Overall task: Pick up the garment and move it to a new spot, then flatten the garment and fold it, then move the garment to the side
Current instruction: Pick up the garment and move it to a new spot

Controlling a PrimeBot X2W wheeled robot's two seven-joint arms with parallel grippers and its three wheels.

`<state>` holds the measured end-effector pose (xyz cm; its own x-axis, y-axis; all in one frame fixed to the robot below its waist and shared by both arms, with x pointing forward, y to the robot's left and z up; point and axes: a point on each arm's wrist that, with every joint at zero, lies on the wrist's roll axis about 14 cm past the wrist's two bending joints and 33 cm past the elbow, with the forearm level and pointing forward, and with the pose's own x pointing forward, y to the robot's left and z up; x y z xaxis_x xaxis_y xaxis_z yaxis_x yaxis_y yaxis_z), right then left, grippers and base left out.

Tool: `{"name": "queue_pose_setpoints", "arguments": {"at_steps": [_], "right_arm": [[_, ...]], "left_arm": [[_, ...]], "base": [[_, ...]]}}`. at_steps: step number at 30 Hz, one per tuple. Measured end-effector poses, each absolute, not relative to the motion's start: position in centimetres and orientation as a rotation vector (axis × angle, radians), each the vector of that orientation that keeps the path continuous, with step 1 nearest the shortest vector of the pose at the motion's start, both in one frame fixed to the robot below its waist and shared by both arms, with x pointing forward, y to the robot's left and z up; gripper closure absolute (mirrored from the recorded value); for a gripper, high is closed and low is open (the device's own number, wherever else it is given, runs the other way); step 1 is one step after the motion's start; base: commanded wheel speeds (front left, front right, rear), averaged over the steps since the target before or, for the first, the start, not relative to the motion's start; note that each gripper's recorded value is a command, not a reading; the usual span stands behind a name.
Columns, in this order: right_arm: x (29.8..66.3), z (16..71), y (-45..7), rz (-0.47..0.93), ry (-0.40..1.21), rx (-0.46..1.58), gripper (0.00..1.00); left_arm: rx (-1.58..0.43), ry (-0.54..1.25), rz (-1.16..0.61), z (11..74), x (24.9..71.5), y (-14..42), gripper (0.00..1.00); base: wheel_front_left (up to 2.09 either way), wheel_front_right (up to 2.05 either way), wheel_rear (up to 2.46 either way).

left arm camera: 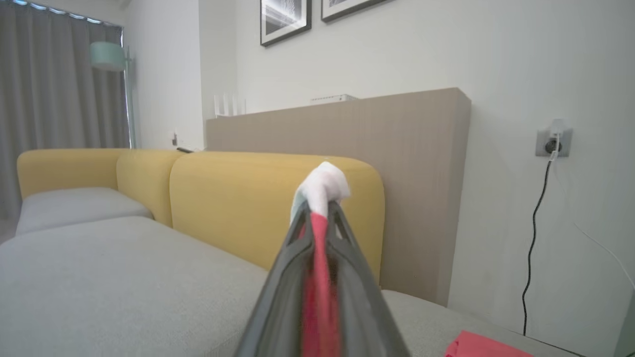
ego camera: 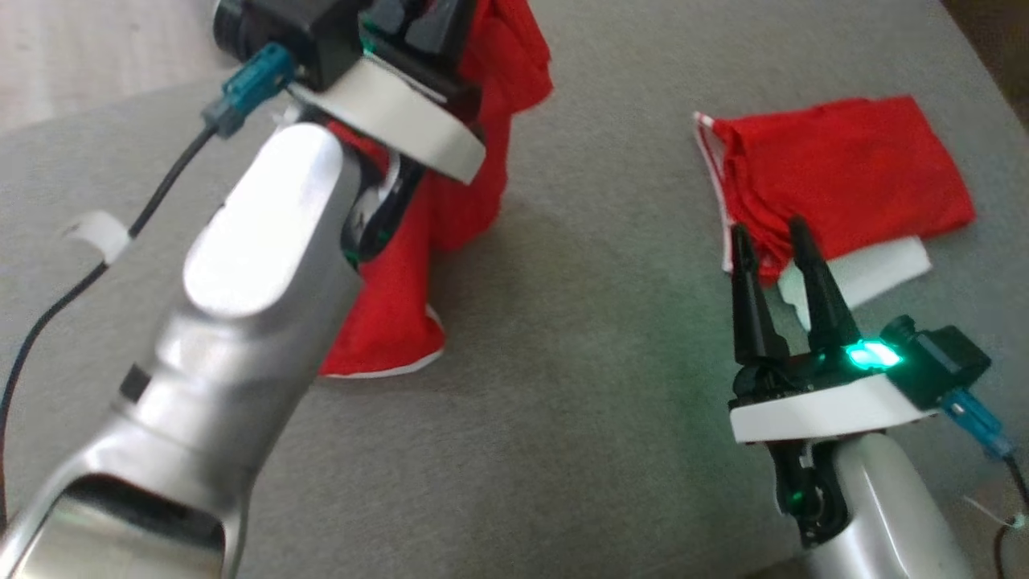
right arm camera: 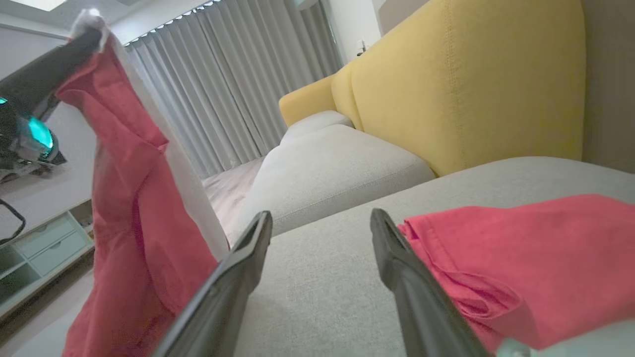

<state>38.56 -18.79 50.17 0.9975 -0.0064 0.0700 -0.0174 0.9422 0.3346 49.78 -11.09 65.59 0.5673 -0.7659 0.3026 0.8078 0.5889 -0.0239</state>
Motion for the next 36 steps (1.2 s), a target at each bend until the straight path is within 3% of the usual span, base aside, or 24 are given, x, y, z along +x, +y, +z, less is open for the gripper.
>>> {"name": "queue_pose_setpoints", "arguments": {"at_steps": [1, 8, 16, 24, 36], "right_arm": [[38.4, 49.9, -19.0, -0.002, -0.064, 0.345, 0.00], [38.0, 48.7, -20.3, -0.052, -0.028, 0.335, 0.00], [38.6, 49.2, -19.6, -0.020, -0.043, 0.323, 0.00], [39.3, 49.8, -18.1, 0.033, -0.059, 0.296, 0.00], [39.8, 49.7, -14.6, 0.135, -0.051, 0.279, 0.00]], "left_arm": [[-0.169, -0.262, -0.931, 65.1, 50.3, -11.6, 0.00], [-0.174, -0.213, -0.964, 62.3, 52.4, -14.4, 0.00], [-0.176, -0.221, -0.912, 62.0, 52.7, -12.1, 0.00], [-0.097, -0.264, -0.811, 62.2, 51.7, -6.2, 0.00], [-0.106, -0.143, -0.446, 54.9, 43.6, 6.7, 0.00]], "base": [[0.00, 0.00, 0.00], [0.00, 0.00, 0.00], [0.00, 0.00, 0.00], [0.00, 0.00, 0.00], [0.00, 0.00, 0.00]]}}
